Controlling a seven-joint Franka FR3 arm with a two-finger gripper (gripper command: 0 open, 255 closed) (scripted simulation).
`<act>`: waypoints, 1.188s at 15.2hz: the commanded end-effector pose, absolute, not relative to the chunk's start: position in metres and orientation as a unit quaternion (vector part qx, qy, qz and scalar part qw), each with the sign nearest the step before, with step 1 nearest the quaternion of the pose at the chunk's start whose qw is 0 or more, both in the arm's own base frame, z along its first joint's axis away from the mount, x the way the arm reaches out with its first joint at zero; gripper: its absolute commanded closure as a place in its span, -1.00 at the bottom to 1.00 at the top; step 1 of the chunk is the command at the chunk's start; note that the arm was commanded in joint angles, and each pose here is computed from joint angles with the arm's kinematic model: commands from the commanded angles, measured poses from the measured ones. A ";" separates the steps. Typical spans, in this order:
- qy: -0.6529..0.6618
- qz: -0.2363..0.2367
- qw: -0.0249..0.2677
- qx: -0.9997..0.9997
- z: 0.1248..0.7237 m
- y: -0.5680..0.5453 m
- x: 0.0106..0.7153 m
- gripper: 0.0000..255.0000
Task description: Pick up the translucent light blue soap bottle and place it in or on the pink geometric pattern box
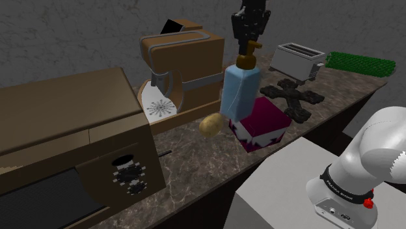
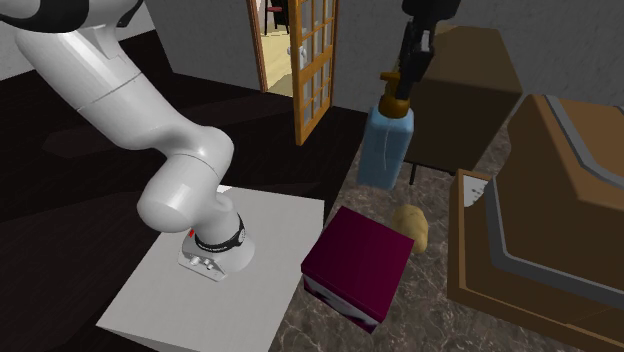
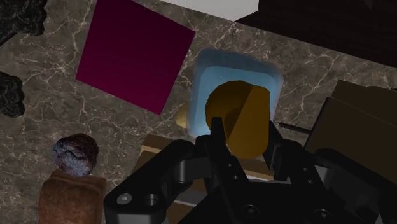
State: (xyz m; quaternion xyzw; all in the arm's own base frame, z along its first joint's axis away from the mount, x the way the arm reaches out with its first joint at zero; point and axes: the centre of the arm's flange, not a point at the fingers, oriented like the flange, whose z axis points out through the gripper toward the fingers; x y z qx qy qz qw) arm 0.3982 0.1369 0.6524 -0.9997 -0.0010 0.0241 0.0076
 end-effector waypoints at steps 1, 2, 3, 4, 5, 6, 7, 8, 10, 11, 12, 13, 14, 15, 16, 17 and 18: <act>-0.001 0.024 0.008 -1.000 0.665 0.127 0.396 1.00; -0.001 0.024 0.008 -1.000 0.672 0.116 0.395 1.00; -0.001 0.024 0.008 -1.000 0.679 0.105 0.393 1.00; -0.001 0.024 0.008 -1.000 0.686 0.094 0.392 1.00; -0.001 0.024 0.008 -1.000 0.694 0.083 0.390 1.00; -0.001 0.024 0.008 -1.000 0.701 0.072 0.389 1.00; -0.001 0.024 0.008 -1.000 0.708 0.061 0.387 1.00; -0.001 0.024 0.008 -1.000 0.715 0.050 0.386 1.00; -0.001 0.024 0.008 -1.000 0.730 0.028 0.383 1.00; -0.001 0.024 0.008 -1.000 0.737 0.017 0.381 1.00; -0.001 0.024 0.008 -1.000 0.744 0.006 0.380 1.00; -0.001 0.024 0.008 -1.000 0.751 -0.005 0.378 1.00; -0.001 0.024 0.008 -1.000 0.758 -0.016 0.377 1.00; -0.001 0.024 0.008 -1.000 0.766 -0.027 0.375 1.00; -0.001 0.024 0.008 -1.000 0.769 -0.033 0.375 1.00; -0.001 0.024 0.008 -1.000 0.764 -0.033 0.375 1.00; -0.001 0.024 0.008 -1.000 0.759 -0.033 0.375 1.00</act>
